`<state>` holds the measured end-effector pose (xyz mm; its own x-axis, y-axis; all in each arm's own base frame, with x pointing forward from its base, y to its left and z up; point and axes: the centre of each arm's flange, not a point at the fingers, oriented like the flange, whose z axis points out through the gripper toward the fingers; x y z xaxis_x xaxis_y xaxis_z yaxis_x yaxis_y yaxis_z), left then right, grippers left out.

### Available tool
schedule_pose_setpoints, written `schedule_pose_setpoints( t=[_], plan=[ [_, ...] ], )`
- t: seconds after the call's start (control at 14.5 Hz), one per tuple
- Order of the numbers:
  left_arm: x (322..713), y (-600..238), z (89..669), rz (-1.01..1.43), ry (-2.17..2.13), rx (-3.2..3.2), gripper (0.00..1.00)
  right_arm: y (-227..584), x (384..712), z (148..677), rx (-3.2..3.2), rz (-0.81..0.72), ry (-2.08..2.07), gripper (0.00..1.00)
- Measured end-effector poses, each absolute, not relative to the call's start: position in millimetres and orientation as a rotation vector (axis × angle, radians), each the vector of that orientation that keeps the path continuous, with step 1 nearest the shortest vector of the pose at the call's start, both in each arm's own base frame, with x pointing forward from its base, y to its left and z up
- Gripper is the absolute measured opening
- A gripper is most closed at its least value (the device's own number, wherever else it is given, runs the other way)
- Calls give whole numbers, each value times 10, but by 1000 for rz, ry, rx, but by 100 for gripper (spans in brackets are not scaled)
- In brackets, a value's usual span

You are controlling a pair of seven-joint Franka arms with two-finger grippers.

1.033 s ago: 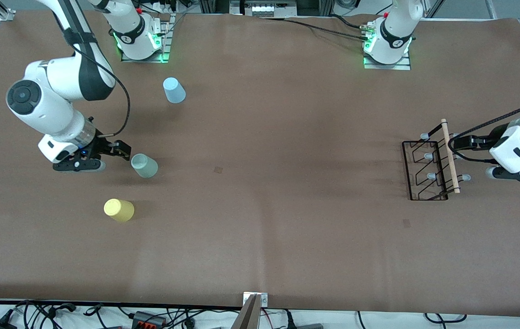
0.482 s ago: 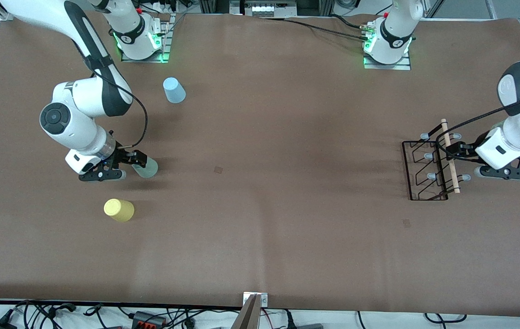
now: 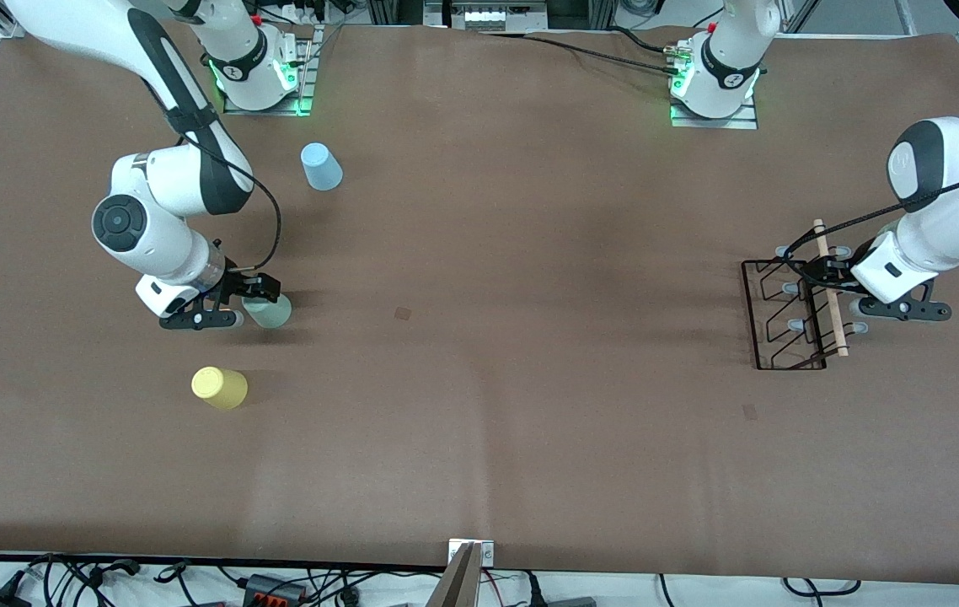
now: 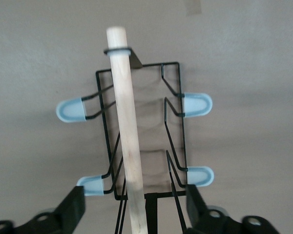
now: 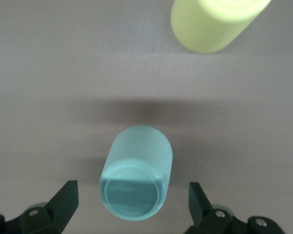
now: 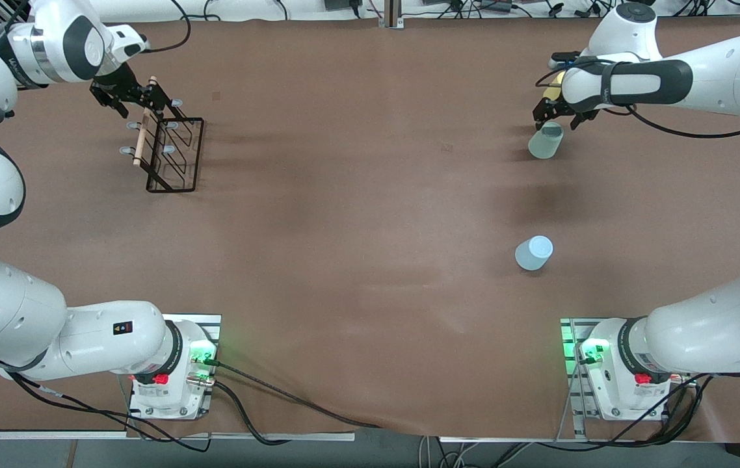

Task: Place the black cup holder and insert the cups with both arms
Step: 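Grip the cup with the right gripper while the left gripper grips the rack, then place the rack with the left gripper while the right gripper lifts the cup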

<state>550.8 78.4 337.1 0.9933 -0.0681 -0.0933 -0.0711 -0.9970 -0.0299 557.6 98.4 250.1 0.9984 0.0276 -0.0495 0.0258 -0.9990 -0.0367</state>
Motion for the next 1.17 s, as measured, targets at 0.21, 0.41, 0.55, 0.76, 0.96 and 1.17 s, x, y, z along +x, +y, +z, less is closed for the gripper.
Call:
schedule_pose_setpoints(
  t=[0.21, 0.41, 0.55, 0.76, 0.96, 1.17],
  plan=[
    [5461, 788, 3306, 165, 104, -3105, 56, 1003, 5493, 2393, -3104, 97, -33, 100],
    [5447, 787, 3289, 176, 103, -3105, 35, 1001, 5459, 2309, -3103, 106, -31, 100],
    [5440, 795, 3287, 184, 98, -3106, 19, 1000, 5451, 2295, -3103, 109, -31, 100],
    [5437, 826, 3298, 182, 87, -3106, 16, 999, 5449, 2293, -3103, 109, -30, 100],
    [5501, 750, 3418, 192, 110, -3105, 16, 1001, 5462, 2303, -3102, 90, -28, 100],
    [5658, 213, 3923, 296, 184, -3098, 16, 1003, 5473, 2305, -3100, 76, -27, 100]
  ],
)
